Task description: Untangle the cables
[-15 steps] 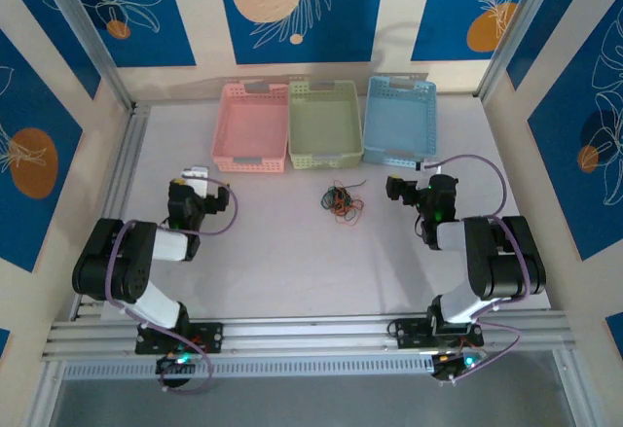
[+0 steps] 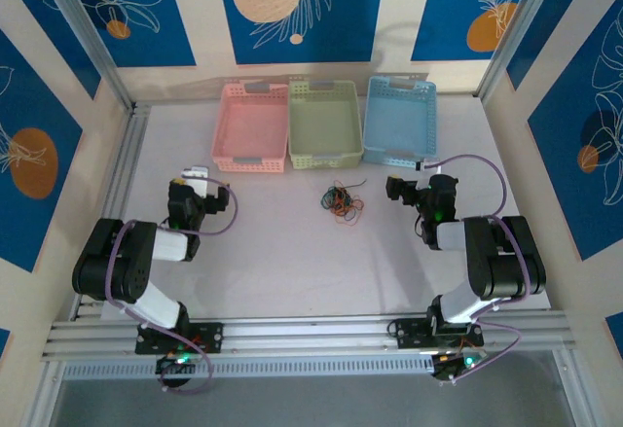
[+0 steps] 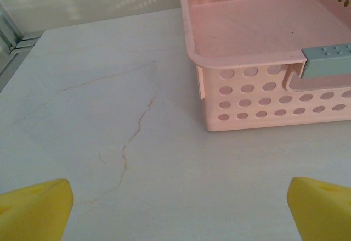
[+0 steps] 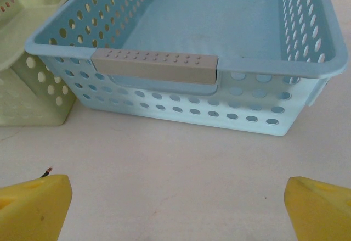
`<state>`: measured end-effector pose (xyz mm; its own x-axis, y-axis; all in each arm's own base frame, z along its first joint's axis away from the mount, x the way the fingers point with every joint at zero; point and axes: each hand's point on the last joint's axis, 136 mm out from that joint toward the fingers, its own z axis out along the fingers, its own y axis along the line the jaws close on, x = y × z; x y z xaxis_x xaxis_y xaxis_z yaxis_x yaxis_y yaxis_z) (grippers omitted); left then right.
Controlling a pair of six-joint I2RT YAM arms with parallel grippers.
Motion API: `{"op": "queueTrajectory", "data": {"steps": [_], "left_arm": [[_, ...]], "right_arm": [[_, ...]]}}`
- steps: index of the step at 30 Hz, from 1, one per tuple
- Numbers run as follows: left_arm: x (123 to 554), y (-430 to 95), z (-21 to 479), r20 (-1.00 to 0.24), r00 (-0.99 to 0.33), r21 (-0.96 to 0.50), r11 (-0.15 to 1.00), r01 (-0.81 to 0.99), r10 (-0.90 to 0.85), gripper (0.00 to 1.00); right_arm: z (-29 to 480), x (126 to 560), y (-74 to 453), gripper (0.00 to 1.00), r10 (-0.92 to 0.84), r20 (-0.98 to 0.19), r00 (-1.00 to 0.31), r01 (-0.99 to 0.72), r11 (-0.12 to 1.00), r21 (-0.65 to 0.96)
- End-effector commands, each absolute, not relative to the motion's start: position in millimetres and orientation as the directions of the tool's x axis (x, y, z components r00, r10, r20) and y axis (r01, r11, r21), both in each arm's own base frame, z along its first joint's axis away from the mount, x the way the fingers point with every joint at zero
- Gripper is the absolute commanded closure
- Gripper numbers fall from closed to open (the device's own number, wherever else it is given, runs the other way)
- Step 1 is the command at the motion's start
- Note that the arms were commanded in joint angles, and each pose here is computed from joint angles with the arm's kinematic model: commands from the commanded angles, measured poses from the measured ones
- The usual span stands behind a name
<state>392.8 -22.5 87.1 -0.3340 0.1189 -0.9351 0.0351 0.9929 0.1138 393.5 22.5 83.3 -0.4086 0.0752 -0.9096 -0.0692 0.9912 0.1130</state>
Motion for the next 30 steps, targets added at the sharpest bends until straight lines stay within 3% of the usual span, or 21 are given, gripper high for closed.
{"op": "queueTrajectory", "data": {"steps": [1, 23, 27, 30], "left_arm": [[395, -19, 93, -0.941, -0.320, 0.108, 0.994, 0.018, 0.108, 0.00], [395, -19, 93, -0.941, -0.322, 0.106, 0.994, 0.017, 0.106, 0.00], [389, 2, 101, -0.948, -0.312, 0.104, 0.987, -0.126, 0.060, 0.00], [383, -8, 122, -0.953, -0.273, 0.164, 0.980, -0.110, 0.129, 0.00]], "right_arm": [[94, 397, 20, 0.01, 0.081, -0.924, -0.373, -0.059, 0.992, 0.111], [93, 397, 20, 0.01, 0.088, -0.922, -0.377, -0.066, 0.990, 0.122], [95, 397, 22, 0.01, 0.080, -0.925, -0.372, -0.070, 0.991, 0.113], [101, 394, 26, 0.01, 0.053, -0.935, -0.351, -0.074, 0.994, 0.085]]}}
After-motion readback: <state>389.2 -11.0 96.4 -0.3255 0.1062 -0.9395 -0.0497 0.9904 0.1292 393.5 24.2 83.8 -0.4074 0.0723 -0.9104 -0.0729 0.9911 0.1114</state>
